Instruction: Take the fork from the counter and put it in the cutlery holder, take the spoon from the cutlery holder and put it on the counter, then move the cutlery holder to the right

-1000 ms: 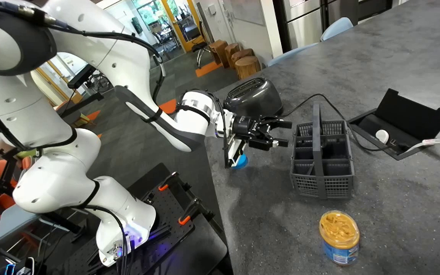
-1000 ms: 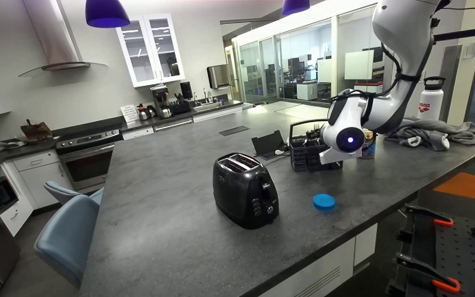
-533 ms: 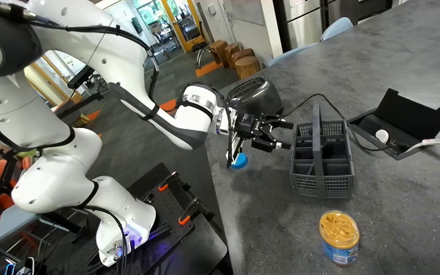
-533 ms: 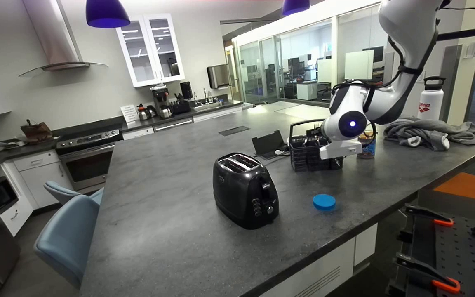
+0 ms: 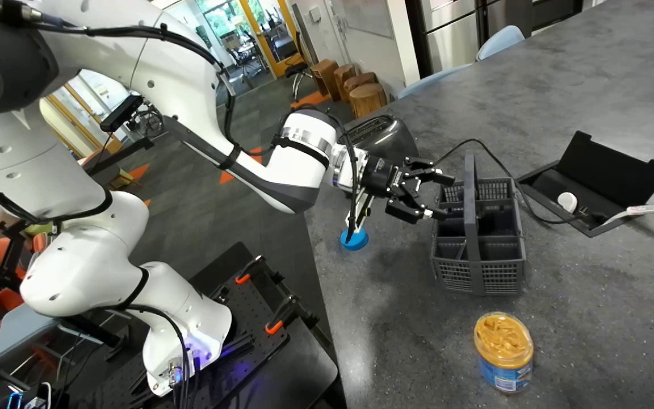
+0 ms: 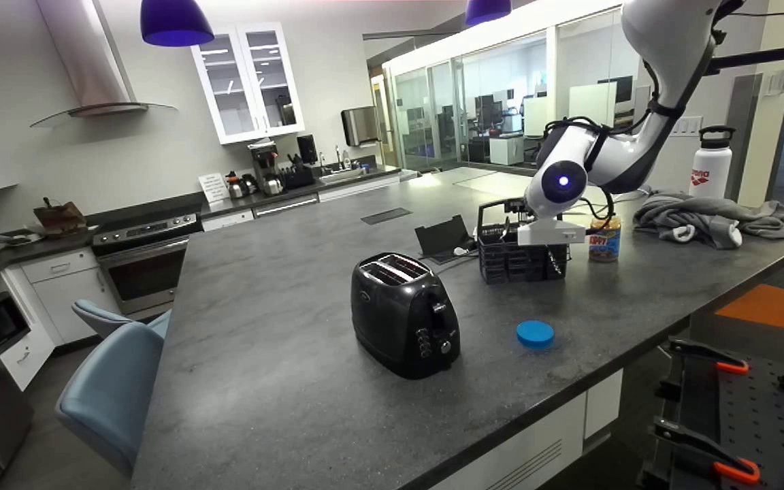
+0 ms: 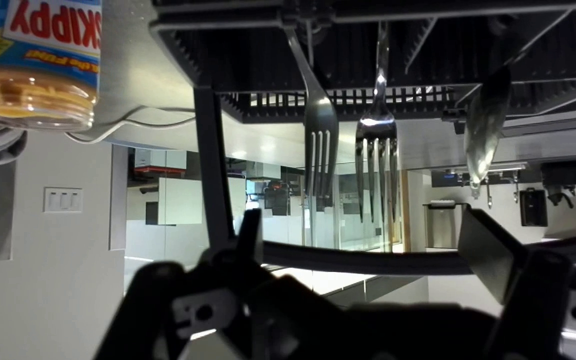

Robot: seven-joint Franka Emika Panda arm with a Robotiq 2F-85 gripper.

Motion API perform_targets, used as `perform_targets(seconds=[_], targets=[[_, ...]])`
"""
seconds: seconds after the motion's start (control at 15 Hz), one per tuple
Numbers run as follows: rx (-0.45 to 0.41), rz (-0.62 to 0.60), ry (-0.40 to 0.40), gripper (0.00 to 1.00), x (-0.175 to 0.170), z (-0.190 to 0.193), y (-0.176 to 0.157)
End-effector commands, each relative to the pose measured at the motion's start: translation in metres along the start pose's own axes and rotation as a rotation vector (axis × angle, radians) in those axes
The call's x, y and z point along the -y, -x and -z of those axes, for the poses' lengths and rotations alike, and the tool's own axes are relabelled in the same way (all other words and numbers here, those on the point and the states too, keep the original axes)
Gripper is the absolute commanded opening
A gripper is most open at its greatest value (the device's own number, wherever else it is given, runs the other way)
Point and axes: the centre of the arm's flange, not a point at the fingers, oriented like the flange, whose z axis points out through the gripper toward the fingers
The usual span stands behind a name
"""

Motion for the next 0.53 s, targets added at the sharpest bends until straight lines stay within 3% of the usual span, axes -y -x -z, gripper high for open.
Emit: perform_targets(seconds=[0.0,0.47], targets=[[0.015,-0.020,0.009,1.00,0.014,-0.001,-0.007],[0.018,-0.033,0.030,1.00,0.035,-0.003,-0.005]])
